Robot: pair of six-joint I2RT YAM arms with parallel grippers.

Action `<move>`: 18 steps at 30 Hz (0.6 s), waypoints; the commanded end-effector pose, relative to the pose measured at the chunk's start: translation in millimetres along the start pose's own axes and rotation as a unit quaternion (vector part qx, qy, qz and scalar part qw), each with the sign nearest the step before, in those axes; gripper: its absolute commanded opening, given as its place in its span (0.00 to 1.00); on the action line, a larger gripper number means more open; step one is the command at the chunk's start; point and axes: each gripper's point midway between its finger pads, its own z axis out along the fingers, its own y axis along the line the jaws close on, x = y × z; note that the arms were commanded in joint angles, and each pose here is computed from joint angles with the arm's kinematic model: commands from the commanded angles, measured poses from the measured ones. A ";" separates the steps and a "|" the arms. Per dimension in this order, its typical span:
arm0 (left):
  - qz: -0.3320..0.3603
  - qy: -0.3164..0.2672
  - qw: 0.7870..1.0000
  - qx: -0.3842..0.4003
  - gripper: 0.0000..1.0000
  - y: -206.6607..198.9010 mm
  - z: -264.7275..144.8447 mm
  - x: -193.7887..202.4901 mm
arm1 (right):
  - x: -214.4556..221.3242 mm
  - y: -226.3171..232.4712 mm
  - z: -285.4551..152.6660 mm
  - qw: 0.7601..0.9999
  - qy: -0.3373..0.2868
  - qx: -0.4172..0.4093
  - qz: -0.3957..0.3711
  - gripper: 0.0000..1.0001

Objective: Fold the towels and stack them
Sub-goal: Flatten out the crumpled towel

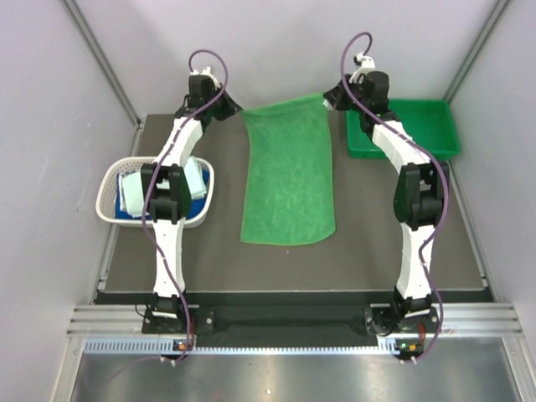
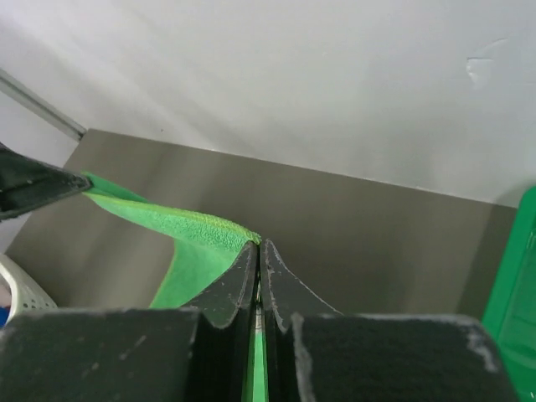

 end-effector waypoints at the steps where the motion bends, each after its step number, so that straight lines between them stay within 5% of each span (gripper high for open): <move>1: 0.018 -0.076 0.994 0.073 0.00 -41.7 -18.5 -61.9 | -86.2 24.4 -2.5 0.993 -0.107 -0.053 -0.015 0.00; 18: -0.020 -0.019 0.997 0.075 0.00 -21.2 -29.8 1.0 | -28.1 9.0 -24.5 0.997 -0.065 -0.025 0.024 0.00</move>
